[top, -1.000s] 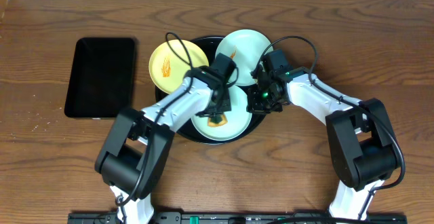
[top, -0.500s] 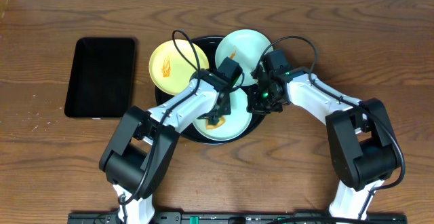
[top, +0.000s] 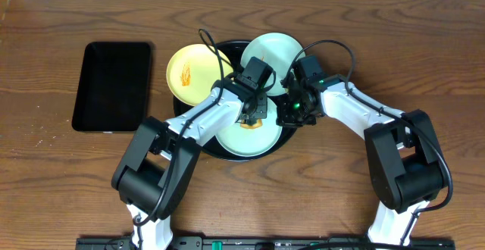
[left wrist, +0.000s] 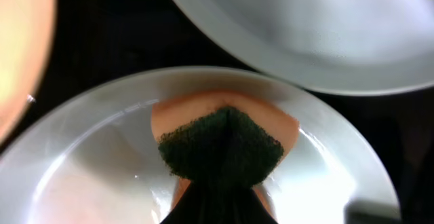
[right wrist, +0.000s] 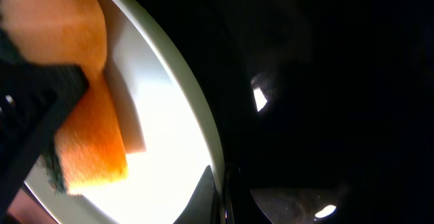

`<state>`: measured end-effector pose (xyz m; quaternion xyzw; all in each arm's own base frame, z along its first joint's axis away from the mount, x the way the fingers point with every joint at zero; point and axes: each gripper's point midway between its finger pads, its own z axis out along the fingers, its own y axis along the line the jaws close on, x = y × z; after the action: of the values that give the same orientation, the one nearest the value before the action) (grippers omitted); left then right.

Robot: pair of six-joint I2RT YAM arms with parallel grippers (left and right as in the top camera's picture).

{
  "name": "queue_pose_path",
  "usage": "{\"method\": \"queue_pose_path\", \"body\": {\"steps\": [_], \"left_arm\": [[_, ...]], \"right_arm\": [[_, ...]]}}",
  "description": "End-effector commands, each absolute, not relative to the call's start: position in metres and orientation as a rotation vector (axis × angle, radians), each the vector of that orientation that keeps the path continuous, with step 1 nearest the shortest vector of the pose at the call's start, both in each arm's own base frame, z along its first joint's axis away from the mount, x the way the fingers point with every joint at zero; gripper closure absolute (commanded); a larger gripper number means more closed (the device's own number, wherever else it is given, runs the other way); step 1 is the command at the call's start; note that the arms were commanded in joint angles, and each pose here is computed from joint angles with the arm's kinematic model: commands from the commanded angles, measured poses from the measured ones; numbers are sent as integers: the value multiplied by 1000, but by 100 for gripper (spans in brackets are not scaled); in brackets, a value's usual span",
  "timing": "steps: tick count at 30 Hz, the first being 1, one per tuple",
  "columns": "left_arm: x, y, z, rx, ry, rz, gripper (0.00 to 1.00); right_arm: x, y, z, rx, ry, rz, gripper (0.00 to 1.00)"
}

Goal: Clean dirty plates on tray and stack at the side
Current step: 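Scrub the front green plate with the sponge while the right gripper holds it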

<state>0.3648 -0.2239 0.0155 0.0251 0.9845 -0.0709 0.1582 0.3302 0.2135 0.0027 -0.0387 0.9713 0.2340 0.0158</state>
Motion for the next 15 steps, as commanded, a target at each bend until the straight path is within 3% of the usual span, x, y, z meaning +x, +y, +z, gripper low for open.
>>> {"method": "queue_pose_path", "body": {"steps": [1, 11, 15], "left_arm": [[373, -197, 8, 109, 2771, 25, 93], [324, -150, 0, 35, 2952, 324, 92], [300, -158, -3, 30, 3076, 240, 93]], "right_arm": [[331, 210, -1, -115, 3034, 706, 99], [331, 210, -1, -115, 3033, 707, 99], [331, 210, -1, -115, 3033, 708, 99]]}}
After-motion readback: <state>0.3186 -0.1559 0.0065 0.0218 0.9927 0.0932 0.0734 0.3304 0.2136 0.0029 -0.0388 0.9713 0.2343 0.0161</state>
